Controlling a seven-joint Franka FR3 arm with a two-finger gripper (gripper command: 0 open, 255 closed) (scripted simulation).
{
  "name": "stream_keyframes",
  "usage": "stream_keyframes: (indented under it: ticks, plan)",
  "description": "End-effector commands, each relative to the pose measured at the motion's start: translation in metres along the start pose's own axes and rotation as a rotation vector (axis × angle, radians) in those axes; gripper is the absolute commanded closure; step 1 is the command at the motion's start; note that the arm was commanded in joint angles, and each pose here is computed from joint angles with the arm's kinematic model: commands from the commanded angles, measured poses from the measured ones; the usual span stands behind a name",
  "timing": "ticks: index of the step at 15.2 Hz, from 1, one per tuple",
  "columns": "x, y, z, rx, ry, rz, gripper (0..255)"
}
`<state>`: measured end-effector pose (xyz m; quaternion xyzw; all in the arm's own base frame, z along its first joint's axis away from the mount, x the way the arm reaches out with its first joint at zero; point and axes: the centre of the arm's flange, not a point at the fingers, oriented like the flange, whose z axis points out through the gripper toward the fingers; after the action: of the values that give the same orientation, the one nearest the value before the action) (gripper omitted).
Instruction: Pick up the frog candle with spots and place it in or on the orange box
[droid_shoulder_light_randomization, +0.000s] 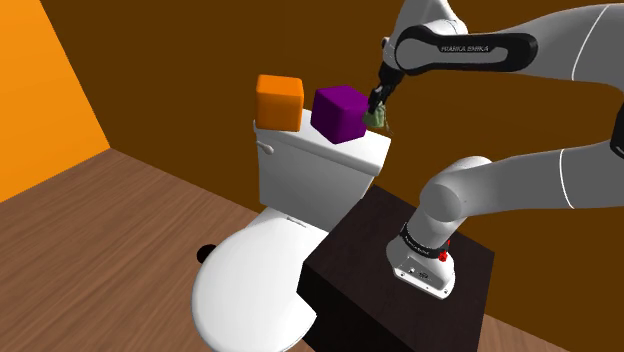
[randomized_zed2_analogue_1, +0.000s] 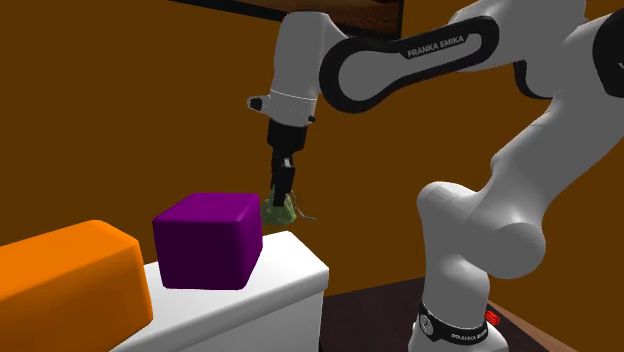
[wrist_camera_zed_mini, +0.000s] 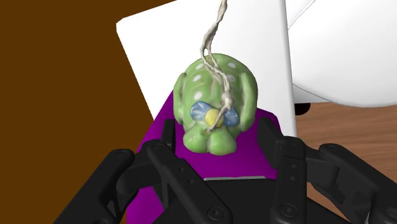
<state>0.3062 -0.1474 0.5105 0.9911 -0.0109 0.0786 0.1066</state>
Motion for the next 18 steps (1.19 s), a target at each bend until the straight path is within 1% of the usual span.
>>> stream_keyframes:
  ticks: [1, 18]
  plan:
    - [0.001, 0.003, -0.010, 0.000, 0.000, 0.000, 255]
    - [0.016, 0.022, -0.097, 0.000, 0.000, 0.000, 255]
